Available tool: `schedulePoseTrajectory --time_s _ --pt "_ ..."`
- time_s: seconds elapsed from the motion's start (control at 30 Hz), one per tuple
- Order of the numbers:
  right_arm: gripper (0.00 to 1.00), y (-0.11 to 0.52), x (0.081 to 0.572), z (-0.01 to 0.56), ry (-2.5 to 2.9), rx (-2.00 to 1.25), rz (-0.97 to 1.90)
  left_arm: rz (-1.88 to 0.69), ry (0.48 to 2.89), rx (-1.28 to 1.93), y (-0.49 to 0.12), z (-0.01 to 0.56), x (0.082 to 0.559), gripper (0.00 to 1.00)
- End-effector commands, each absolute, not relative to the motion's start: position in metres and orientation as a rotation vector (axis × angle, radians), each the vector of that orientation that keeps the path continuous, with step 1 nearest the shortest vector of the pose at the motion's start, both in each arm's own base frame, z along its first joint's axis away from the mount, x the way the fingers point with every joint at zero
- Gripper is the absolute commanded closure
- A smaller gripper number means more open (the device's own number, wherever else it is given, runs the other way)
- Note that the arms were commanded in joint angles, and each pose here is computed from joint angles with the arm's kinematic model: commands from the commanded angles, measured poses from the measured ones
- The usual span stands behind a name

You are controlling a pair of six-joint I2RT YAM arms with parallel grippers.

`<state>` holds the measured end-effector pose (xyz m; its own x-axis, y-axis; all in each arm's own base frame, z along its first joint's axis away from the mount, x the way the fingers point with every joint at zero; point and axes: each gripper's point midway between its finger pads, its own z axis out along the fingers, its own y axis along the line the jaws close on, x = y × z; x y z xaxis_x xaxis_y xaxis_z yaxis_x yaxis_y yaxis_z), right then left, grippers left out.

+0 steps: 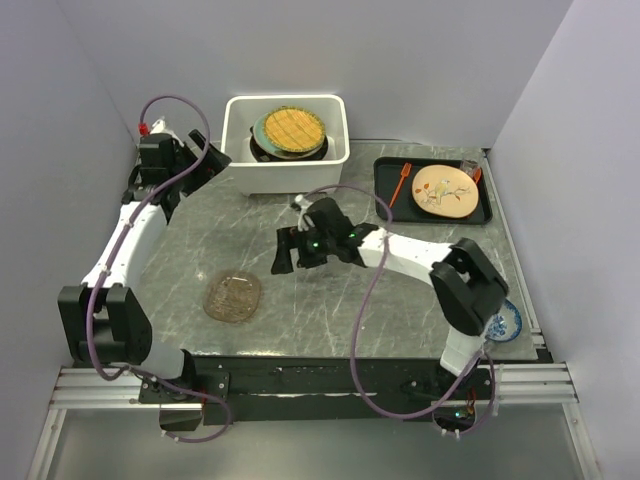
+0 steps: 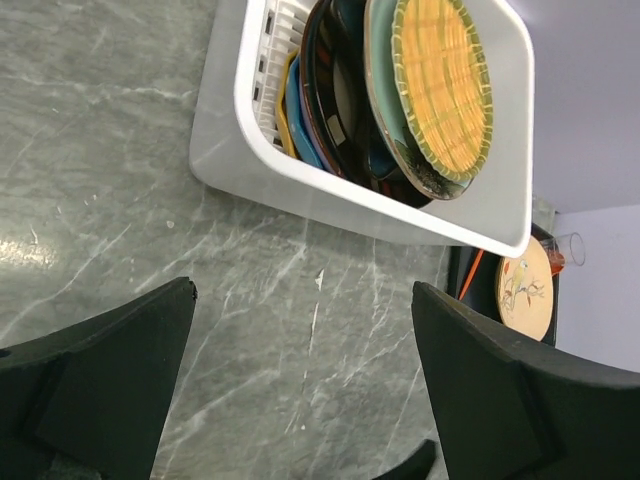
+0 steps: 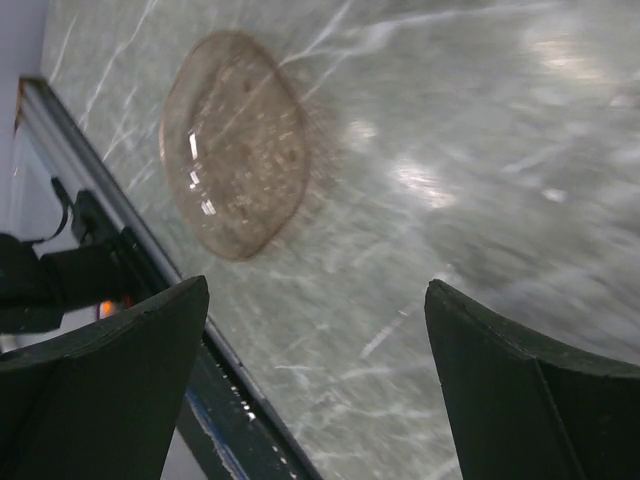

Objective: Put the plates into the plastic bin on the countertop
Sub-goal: Pick up the plate at the center of the board.

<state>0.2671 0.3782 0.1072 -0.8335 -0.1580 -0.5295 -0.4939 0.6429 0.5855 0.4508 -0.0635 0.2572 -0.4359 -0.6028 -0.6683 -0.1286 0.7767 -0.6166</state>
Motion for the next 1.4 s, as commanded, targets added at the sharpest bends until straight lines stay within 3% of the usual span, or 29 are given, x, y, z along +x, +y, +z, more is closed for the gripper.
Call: schedulePoseTrajectory --time_s 0.0,0.23,0.6,0.83,0.93,1.27,1.37 --pt "0.07 0.418 0.244 0.114 2.431 -0.646 1.188 -0.565 1.925 -0.491 -0.057 0.278 0.438 0.06" --pt "0.16 0.453 0.232 0.105 2.450 -0.693 1.278 -0.553 1.934 -0.472 -0.056 0.271 0.426 0.06" --pt "0.21 0.468 0.233 0.069 2.522 -0.701 1.187 -0.546 1.932 -0.451 -0.053 0.274 0.416 0.06" --pt "0.48 0.472 0.240 0.060 2.525 -0.662 1.161 -0.511 1.928 -0.465 -0.040 0.275 0.416 0.06" --pt "0.53 0.474 0.245 0.058 2.525 -0.640 1.148 -0.515 1.927 -0.466 -0.038 0.276 0.416 0.06" --pt "0.54 0.470 0.256 0.034 2.571 -0.599 1.034 -0.520 1.925 -0.463 -0.034 0.275 0.413 0.06" --pt "0.64 0.472 0.257 0.029 2.575 -0.599 1.029 -0.530 1.934 -0.465 -0.034 0.271 0.412 0.06"
